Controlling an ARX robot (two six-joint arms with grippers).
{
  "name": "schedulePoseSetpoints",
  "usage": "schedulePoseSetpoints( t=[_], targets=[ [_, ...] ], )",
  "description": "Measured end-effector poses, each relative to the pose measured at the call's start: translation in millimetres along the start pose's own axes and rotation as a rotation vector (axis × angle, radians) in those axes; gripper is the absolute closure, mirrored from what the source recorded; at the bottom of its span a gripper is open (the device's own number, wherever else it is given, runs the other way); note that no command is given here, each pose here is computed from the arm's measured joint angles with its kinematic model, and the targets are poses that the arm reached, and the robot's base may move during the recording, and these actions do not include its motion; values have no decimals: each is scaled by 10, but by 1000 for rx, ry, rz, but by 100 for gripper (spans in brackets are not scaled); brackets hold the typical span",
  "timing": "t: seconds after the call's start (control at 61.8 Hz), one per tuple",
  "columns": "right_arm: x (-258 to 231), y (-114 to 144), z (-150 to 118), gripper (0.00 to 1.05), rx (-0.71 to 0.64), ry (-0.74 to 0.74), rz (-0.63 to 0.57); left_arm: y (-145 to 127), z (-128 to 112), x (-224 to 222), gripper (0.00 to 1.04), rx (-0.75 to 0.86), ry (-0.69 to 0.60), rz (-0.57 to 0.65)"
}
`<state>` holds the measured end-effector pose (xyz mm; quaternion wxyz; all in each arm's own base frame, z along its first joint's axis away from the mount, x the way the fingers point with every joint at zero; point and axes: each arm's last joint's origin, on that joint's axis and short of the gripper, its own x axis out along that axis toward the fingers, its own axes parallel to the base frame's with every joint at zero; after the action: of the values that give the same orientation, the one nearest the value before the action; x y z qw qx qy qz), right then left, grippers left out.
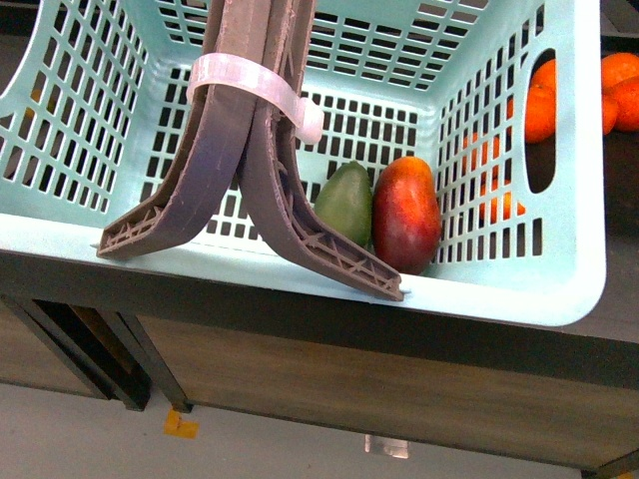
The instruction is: Pick mango and avocado into basket
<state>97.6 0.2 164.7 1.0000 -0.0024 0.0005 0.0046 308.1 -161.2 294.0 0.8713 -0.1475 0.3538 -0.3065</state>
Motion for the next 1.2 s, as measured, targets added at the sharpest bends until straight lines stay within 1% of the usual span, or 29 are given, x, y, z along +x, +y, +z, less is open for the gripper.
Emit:
schedulePoseSetpoints(
  t=[0.178,0.21,0.243,0.259,0.275,0.291,0.34,0.388,0.485,0.55,0.631,0.68,0.744,0.793,0.906,0.987,1.019,1.052,1.068,1.084,1.197],
  targets=[
    [0,0,0,8,0,0,0,25,10,-7,99,-2,-12,27],
    [0,0,0,8,0,0,0,41,14,-9,99,19,-3,5],
    [0,0,0,8,0,0,0,68,10,6,99,74,28,-69],
    [0,0,0,8,0,0,0,84,7,23,99,147,47,-123],
    [0,0,0,8,0,0,0,100,4,40,99,214,53,-150],
    [0,0,0,8,0,0,0,121,-4,71,99,291,60,-172],
    [0,0,0,8,0,0,0,159,-9,158,100,417,60,-183],
    [0,0,0,8,0,0,0,187,29,235,100,483,40,-183],
    [0,0,0,8,0,0,0,231,174,384,99,484,-22,-140],
    [0,0,0,8,0,0,0,263,310,515,99,425,-89,-85],
    [0,0,0,8,0,0,0,329,537,688,99,262,-192,9],
    [0,0,0,8,0,0,0,386,733,774,99,141,-261,95],
    [0,0,0,8,0,0,0,529,1065,850,99,-89,-394,255],
    [0,0,0,8,0,0,0,624,1274,879,99,-235,-481,327],
    [0,0,0,8,0,0,0,850,1540,913,99,-474,-576,446],
    [0,0,0,8,0,0,0,970,1651,1008,99,-647,-601,484],
    [0,0,0,8,0,0,0,999,1669,1066,99,-676,-591,493],
    [0,0,0,8,0,0,0,1044,1645,1144,99,-740,-586,490],
    [0,0,0,8,0,0,0,1044,1645,1144,99,-740,-586,490],
    [0,0,0,8,0,0,0,1073,1624,1213,100,-789,-580,478],
    [0,0,0,8,0,0,0,1127,1551,1349,100,-919,-563,474]
  ],
)
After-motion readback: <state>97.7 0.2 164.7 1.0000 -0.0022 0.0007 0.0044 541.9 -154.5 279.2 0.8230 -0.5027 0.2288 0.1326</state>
